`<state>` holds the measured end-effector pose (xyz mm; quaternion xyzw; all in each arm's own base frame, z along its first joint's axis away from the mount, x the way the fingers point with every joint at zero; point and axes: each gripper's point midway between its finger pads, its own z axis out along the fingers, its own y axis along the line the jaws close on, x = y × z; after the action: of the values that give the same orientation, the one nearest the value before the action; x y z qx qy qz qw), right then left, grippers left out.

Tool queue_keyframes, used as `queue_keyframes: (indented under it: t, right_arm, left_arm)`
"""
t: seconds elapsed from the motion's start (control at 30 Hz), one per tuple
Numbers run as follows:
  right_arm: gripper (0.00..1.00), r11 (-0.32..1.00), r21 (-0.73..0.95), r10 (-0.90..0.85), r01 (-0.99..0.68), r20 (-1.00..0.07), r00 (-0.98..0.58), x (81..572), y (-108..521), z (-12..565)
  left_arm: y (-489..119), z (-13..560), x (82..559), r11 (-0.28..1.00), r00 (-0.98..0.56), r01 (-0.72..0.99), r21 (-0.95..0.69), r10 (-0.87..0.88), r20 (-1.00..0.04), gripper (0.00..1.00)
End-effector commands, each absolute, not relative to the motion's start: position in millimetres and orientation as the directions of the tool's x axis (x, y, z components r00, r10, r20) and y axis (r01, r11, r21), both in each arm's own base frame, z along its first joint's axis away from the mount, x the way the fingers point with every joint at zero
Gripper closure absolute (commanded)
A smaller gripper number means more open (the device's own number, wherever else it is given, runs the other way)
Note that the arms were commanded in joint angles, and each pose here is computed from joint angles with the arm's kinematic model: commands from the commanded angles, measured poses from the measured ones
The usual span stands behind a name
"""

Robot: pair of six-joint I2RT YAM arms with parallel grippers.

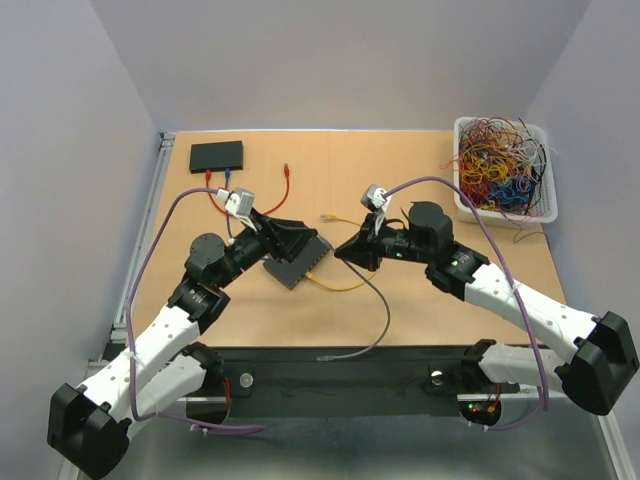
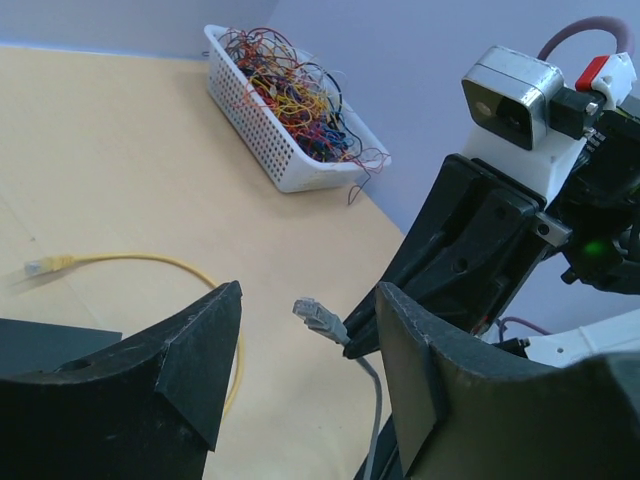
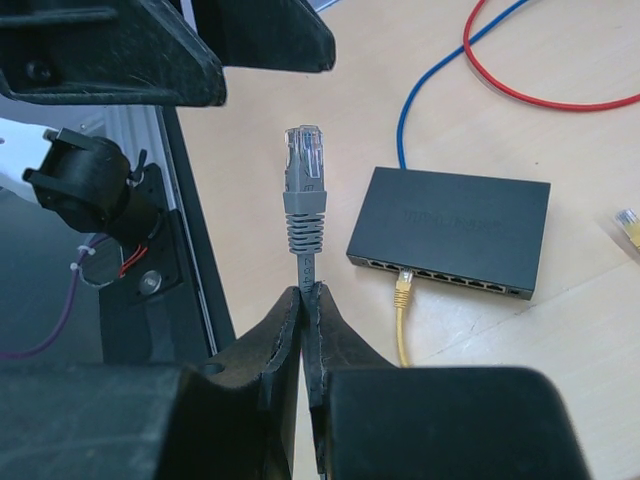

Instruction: Insert the plug into the switch port

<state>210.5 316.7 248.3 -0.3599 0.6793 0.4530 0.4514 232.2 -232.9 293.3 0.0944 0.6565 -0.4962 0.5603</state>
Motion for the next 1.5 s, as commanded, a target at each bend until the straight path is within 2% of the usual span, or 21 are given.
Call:
queue_keyframes:
  t: [0.0,0.27,0.5,0.83,0.97,1.17,1.3,1.37,1.43,1.47]
  right_arm:
    - [1.0,0.272,0.248,-0.007,-0.93,-0.966,-0.259,203.1,320.9,282.1]
    - [1.0,0.262,0.252,-0.002,-0.932,-0.965,-0.261,201.2,321.3,282.6]
    - [1.0,0.264,0.254,-0.003,-0.931,-0.965,-0.264,202.1,322.4,279.5]
    - [1.0,0.266,0.252,0.003,-0.93,-0.965,-0.261,203.6,322.7,279.2]
    - [0.99,0.264,0.253,0.005,-0.931,-0.965,-0.261,203.3,323.4,279.7]
    - [1.0,0.272,0.251,0.014,-0.929,-0.966,-0.257,205.9,323.3,281.4]
    - [0.99,0.267,0.255,0.025,-0.929,-0.966,-0.257,205.3,324.3,284.9]
    - [0.96,0.268,0.259,0.029,-0.928,-0.965,-0.261,205.4,324.0,285.8]
    - [0.87,0.269,0.257,0.034,-0.928,-0.966,-0.258,205.4,323.4,288.2]
    - [0.79,0.271,0.259,0.036,-0.927,-0.965,-0.259,205.3,323.2,288.7]
  left_arm:
    - [-237.9,306.8,227.2,0.43,-0.327,0.732,-0.528,-0.459,-0.826,0.35]
    - [-244.1,301.3,231.1,0.407,-0.349,0.731,-0.547,-0.466,-0.813,0.41]
    - [-248.9,303.4,226.4,0.373,-0.357,0.751,-0.545,-0.464,-0.81,0.52]
    - [-251.4,305.0,220.5,0.349,-0.358,0.769,-0.535,-0.457,-0.814,0.6]
    - [-252.9,304.9,218.9,0.342,-0.359,0.775,-0.531,-0.454,-0.816,0.67]
    - [-253.9,304.8,217.2,0.335,-0.358,0.782,-0.526,-0.45,-0.818,0.87]
    - [-254.3,307.7,214.9,0.327,-0.352,0.79,-0.518,-0.449,-0.821,0.94]
    - [-253.7,309.1,213.9,0.326,-0.349,0.792,-0.516,-0.451,-0.822,0.97]
    - [-252.9,309.1,213.7,0.329,-0.345,0.793,-0.513,-0.452,-0.823,0.98]
    - [-252.7,309.9,213.1,0.329,-0.341,0.796,-0.509,-0.451,-0.825,0.99]
